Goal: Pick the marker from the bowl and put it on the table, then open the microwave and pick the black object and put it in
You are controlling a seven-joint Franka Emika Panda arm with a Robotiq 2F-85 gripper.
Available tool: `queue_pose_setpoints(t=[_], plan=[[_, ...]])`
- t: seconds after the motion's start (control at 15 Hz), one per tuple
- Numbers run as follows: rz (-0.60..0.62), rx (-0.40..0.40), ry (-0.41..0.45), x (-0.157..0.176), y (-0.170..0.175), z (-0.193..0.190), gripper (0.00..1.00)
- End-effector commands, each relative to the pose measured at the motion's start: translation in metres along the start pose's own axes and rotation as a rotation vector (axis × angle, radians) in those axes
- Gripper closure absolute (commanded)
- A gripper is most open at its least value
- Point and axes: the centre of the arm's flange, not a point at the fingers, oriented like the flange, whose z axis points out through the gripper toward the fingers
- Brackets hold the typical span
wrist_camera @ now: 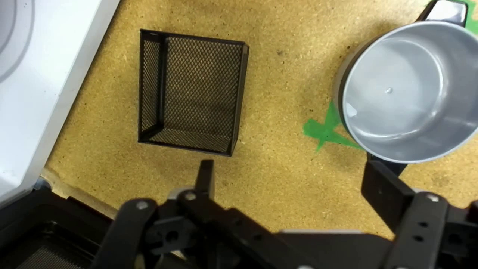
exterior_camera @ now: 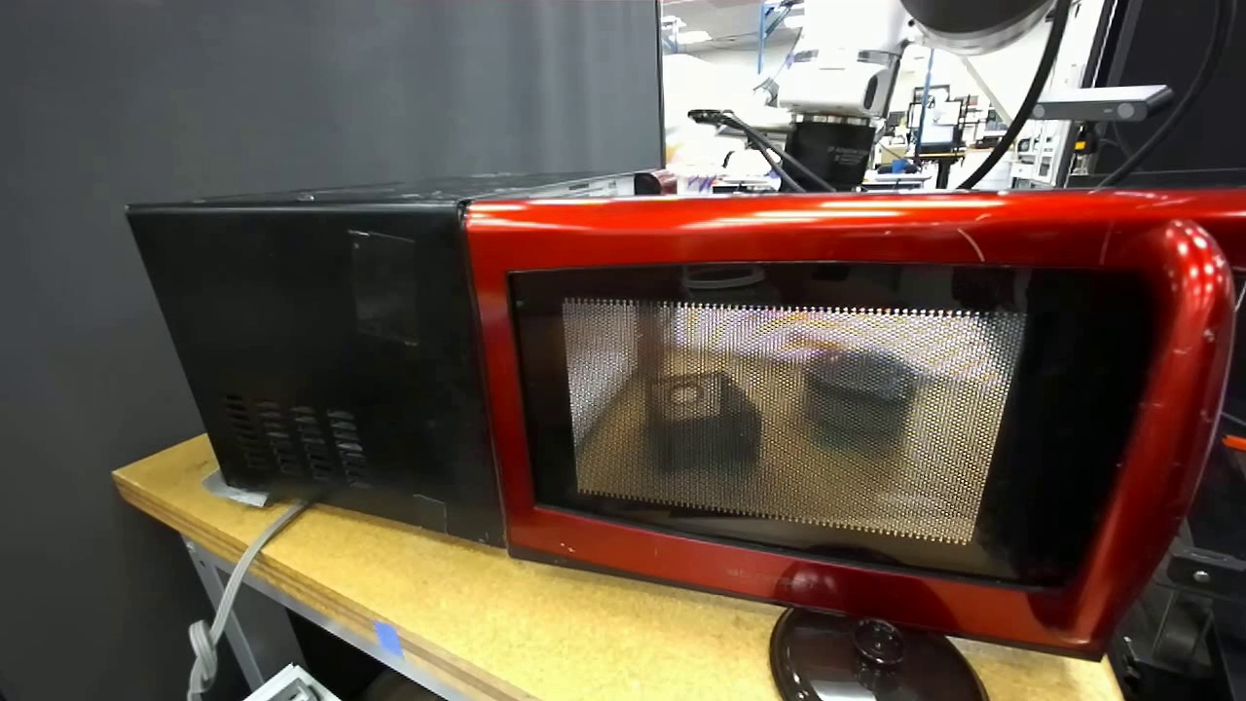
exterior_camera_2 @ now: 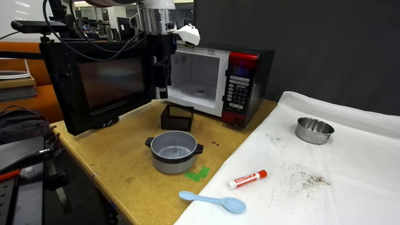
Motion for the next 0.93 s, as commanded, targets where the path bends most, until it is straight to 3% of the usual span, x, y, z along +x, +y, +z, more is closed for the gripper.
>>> queue_pose_setpoints(t=[0.0, 0.53, 0.87], plan=[[0.000, 0.000, 0.000, 0.000, 0.000, 0.000, 0.00], [0.000, 0.000, 0.000, 0.000, 0.000, 0.000, 0.00], [-0.032, -0.019, 0.009, -0.018, -0.020, 0.008, 0.00]])
